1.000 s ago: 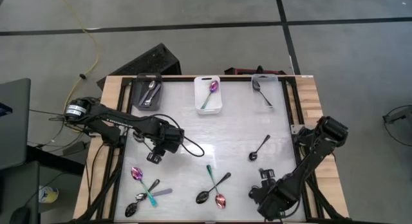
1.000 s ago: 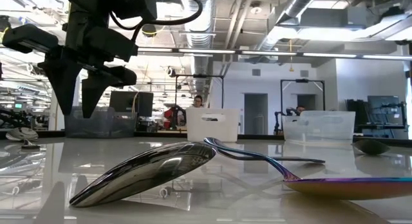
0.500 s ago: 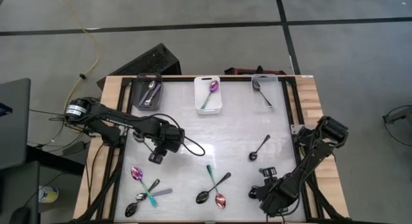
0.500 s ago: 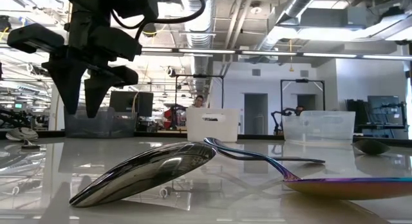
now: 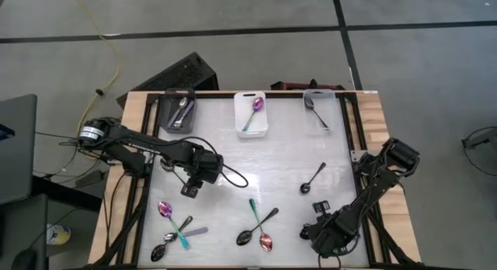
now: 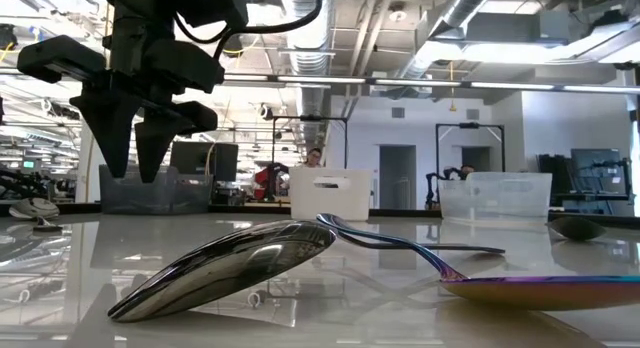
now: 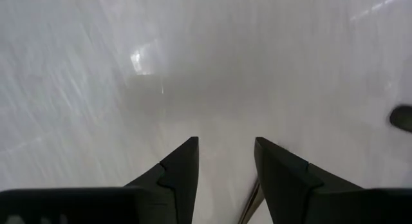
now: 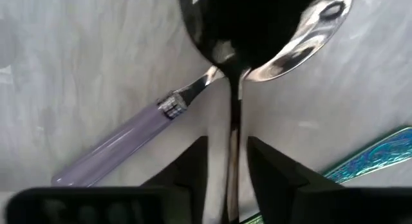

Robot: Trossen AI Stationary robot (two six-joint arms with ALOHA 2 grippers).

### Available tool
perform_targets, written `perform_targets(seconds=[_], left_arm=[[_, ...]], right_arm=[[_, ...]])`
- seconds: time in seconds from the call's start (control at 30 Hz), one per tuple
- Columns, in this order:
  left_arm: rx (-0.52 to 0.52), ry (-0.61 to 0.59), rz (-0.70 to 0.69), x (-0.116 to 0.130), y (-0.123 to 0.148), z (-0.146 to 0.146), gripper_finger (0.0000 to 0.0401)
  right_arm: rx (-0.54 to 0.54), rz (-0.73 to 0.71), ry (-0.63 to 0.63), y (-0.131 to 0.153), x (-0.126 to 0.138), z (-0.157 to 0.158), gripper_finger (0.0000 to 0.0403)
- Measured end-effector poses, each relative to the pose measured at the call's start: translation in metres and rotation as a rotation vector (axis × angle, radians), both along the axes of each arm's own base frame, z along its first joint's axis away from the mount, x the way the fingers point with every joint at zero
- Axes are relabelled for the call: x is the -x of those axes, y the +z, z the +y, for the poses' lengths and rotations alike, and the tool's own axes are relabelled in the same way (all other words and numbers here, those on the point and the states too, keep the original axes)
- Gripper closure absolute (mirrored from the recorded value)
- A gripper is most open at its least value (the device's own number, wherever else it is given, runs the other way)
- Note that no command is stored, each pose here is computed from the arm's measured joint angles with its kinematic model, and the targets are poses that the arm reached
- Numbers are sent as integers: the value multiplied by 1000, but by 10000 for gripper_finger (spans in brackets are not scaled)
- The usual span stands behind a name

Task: Sort silverware by color (type)
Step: Put the black spoon into the transparent bin

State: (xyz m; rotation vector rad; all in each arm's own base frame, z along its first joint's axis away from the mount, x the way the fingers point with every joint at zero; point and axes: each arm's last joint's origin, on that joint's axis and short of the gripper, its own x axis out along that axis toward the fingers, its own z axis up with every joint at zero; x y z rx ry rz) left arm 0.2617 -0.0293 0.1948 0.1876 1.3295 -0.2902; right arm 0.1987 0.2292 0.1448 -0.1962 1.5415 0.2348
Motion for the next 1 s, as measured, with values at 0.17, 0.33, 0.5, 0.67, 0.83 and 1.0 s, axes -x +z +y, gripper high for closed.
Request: perform_targets(seconds=[0.17,0.33,0.5,0.67,0.83,1.0], left_arm=[[5,22,1,0,0,0,267],[6,29,3,0,0,0,267],[6,32,12,1,0,0,267],[5,29,22,2,0,0,267],[5,29,22,2,0,0,267],[6,28,22,2,0,0,267]], right_arm=[[-1,7,-2,0,-8,-8,353],[-6,7,-42,1,-15,-15,376],[34,-138,-141,17,-20,-24,376],[21,-333,-254,53,-16,-33,376],[40,-595,-441,91,-15,-55,375],[127,-768,-618,126,-15,-103,373]])
